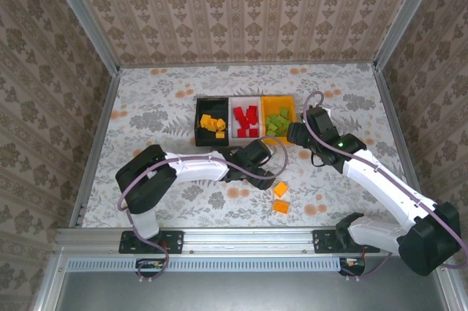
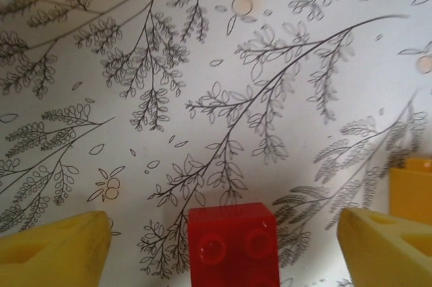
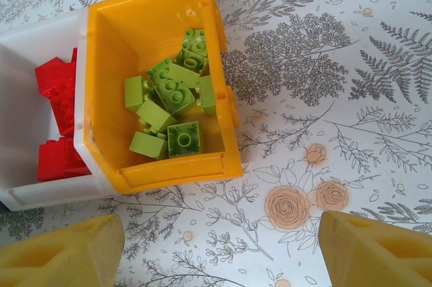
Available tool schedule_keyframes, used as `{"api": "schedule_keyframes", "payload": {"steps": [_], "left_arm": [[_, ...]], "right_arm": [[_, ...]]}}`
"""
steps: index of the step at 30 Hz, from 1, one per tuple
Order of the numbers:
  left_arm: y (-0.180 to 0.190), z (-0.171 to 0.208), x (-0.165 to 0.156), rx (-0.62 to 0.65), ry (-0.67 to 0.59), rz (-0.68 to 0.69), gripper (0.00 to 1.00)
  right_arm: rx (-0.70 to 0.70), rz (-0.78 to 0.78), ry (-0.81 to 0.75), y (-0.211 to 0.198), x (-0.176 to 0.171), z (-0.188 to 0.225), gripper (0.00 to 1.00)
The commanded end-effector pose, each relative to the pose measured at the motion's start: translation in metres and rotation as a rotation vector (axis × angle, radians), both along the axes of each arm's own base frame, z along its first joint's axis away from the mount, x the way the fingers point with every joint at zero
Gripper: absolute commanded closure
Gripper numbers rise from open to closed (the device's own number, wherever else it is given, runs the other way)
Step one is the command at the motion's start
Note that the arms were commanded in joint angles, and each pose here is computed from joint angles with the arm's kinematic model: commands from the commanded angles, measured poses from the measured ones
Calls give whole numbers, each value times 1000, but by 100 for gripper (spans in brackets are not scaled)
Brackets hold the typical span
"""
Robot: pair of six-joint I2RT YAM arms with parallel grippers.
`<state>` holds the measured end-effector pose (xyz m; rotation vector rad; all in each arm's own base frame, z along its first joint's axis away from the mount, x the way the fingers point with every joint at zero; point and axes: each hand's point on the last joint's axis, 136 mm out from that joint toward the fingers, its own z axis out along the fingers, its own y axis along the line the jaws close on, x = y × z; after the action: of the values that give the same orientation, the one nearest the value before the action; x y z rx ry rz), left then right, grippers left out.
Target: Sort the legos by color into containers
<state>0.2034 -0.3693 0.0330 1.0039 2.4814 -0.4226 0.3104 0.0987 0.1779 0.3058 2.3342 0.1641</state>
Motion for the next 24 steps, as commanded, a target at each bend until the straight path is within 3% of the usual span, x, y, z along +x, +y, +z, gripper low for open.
{"api": "schedule_keyframes", "payload": {"steps": [1, 7, 10, 18, 24], "left_arm": [[7, -12, -3, 37, 37, 12, 21], [15, -19, -12, 77, 40, -2, 48], [18, -17, -15, 78, 37, -1, 55], [37, 27, -2, 11, -59, 73, 62], [93, 84, 47, -53, -183, 260, 64]], "right_arm": [[2, -12, -2, -5, -4, 4, 23], [5, -16, -16, -5, -2, 11, 22], [9, -21, -24, -6, 0, 15, 22], [25, -36, -43, -7, 2, 23, 22], [34, -33, -38, -7, 0, 21, 22]]}}
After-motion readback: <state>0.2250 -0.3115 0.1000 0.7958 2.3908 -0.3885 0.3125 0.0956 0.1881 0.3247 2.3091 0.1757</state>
